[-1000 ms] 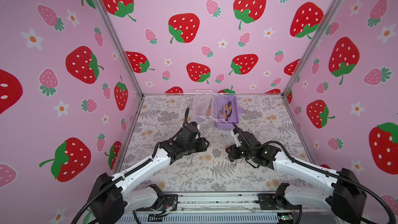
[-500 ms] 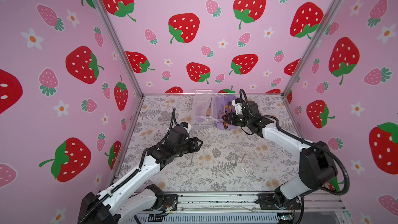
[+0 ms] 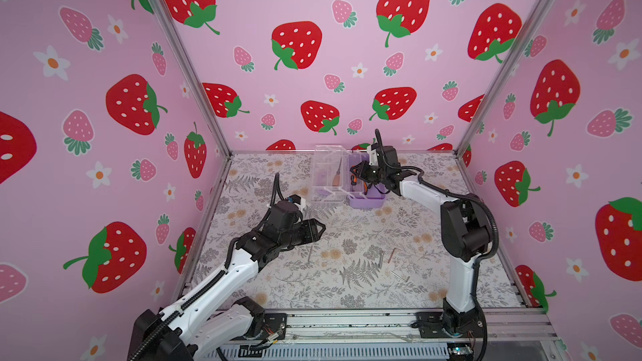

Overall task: Pack the tool kit
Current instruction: 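Lower the orange screwdriver into the box and open the right gripper, then grasp the silver hex key with the left gripper while the right moves over the bolt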

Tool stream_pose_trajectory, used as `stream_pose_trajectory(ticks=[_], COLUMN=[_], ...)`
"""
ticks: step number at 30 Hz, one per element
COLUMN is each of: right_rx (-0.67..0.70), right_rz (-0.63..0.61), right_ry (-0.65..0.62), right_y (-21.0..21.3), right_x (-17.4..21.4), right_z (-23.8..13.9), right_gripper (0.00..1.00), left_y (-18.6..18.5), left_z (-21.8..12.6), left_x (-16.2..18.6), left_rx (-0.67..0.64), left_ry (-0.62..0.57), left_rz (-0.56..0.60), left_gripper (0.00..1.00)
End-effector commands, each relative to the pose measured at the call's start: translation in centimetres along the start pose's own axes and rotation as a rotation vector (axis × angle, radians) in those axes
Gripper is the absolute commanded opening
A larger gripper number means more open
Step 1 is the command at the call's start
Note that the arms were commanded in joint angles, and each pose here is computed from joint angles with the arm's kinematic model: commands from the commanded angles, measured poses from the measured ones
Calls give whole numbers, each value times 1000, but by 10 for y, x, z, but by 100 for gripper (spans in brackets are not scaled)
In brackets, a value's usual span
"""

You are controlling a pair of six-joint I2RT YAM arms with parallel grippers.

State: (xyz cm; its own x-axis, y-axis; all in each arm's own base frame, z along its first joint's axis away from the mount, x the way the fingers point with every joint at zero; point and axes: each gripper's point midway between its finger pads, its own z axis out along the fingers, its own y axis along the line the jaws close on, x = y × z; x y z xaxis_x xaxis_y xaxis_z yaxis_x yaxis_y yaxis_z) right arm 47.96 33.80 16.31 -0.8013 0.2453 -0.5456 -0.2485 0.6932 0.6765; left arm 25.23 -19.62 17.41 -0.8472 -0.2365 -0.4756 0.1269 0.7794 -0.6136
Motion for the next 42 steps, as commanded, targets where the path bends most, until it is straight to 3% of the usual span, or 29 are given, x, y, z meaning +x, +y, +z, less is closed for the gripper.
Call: stream_pose_trajectory(ticks=[1,11,20,24,32,38,42], right_rx=[76,139,155,158,155,148,144], right_rz=[33,25,29,26,-57,-114,-138], right_ry=[-42,-5,19,18,-54,-121,-162], right_y=[-14,-17,-16,-15,12,35,45], right_x=[-10,4,15,15,-12,-31,-37], right_z=[13,50,62,61,22,-19,-46], right_gripper=[3,10,37,44,44,46,46], left_y=[2,6,10,20,83,107,114], left_z=[5,19,23,23,19,23,30], left_x=[1,6,9,11,41,64,71], left_rx=[4,-1,-11,-62,-334,-398,-438], left_ry=[4,43,56,55,131,173,202], left_rz=[-9,-14,-19,-26,-16,-4,22], left_gripper=[55,56,57,57,56,59,56])
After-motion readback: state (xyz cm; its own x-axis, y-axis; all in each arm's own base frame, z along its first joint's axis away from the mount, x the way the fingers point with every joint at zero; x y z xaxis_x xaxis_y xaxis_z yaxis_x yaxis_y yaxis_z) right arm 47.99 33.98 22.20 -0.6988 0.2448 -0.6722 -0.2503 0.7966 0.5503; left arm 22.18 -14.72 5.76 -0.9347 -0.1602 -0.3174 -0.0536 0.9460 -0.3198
